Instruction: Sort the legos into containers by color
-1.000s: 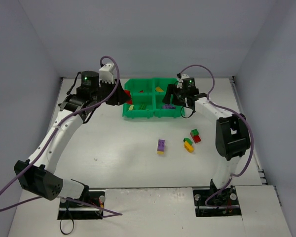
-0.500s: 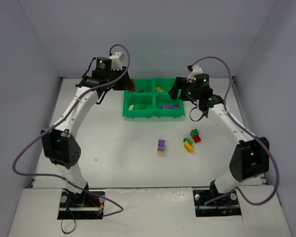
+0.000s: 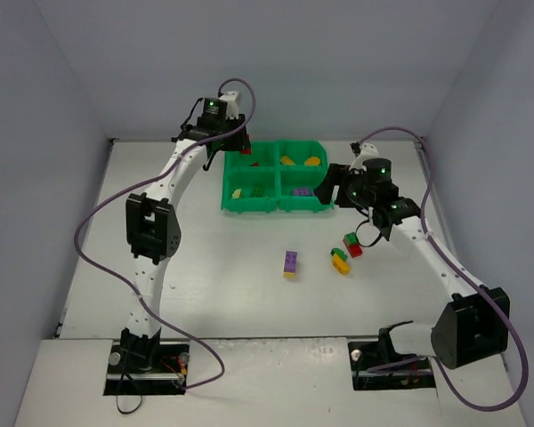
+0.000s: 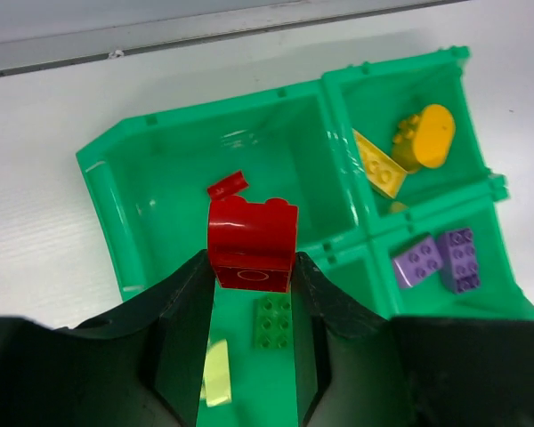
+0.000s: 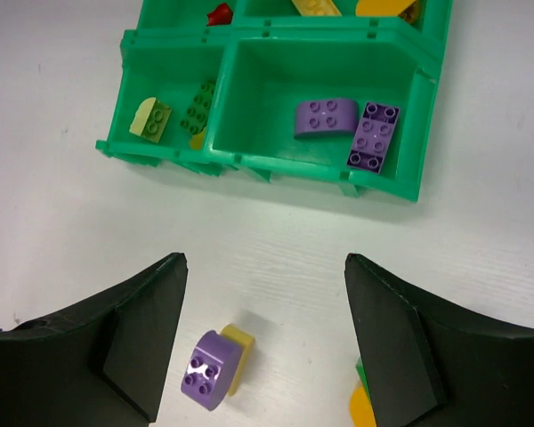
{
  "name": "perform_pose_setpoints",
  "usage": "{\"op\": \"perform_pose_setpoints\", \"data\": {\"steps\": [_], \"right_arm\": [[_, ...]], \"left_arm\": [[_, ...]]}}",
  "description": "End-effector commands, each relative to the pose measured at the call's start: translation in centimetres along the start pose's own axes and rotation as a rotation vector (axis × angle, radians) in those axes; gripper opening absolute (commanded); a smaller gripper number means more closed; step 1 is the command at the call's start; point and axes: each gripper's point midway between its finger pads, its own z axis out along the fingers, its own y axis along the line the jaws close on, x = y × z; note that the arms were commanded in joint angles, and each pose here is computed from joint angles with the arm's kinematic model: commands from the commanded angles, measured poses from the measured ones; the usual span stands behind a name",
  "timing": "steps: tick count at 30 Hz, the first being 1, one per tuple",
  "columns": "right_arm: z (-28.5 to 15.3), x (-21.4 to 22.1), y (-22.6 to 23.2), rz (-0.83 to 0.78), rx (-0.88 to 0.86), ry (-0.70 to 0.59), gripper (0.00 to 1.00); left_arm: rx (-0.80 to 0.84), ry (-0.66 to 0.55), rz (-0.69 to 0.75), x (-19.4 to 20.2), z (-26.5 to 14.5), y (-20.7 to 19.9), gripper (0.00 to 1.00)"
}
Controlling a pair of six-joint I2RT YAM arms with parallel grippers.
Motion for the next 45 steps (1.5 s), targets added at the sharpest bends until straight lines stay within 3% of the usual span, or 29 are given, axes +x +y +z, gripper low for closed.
{"op": "perform_pose_setpoints", "data": {"steps": [1, 3, 7, 12, 16, 19, 25, 30, 33, 34, 37, 45], "right_arm": [[-1.8, -2.2, 1.0, 0.002, -0.025, -0.084, 0.68], [-2.0, -1.7, 0.8, 0.003, -0.018, -0.069, 0.68], [-2.4, -1.0, 0.6, 0.003, -0.006, -0.046, 0.68], [-2.6, 0.0, -0.1, 0.008, 0.022, -0.022, 0.68], [-2.8, 0.5, -1.0, 0.009, 0.070, -0.009, 0.65], [-3.0, 1.7, -2.4, 0.032, 0.143, 0.024, 0.52], [-2.7, 5.1, -4.4, 0.057, 0.228, 0.121, 0.46], [-2.0, 7.7, -2.2, 0.038, 0.158, 0.197, 0.47], [-1.8, 8.8, -1.9, 0.057, 0.169, 0.206, 0.49], [-1.7, 8.9, -2.2, 0.070, 0.186, 0.203, 0.49], [-2.0, 9.1, -3.6, 0.129, 0.255, 0.174, 0.50], [-2.7, 8.3, -5.2, 0.199, 0.324, 0.116, 0.54]], "left_arm": [[-0.007, -0.176, 0.047, -5.9, -1.5, -0.6, 0.23], [-0.009, -0.189, 0.048, -6.0, -0.5, -0.2, 0.28], [-0.009, -0.200, 0.055, -6.2, 0.3, 0.0, 0.51], [0.002, -0.210, 0.054, -6.7, -0.2, -0.2, 0.67], [0.023, -0.225, 0.038, -7.8, -2.5, -1.3, 0.68], [0.061, -0.242, 0.018, -8.8, -6.1, -3.1, 0.68], [0.116, -0.199, 0.007, -6.3, -14.7, -6.0, 0.70], [0.121, -0.050, -0.044, 1.3, -17.3, -6.9, 0.75], [0.133, 0.027, -0.021, 6.0, -19.2, -9.7, 0.76], [0.167, 0.058, 0.014, 8.0, -20.3, -12.3, 0.76], [0.168, 0.165, 0.031, 13.4, -20.7, -15.7, 0.77], [-0.011, 0.342, 0.067, 22.2, -18.0, -17.2, 0.81]]}}
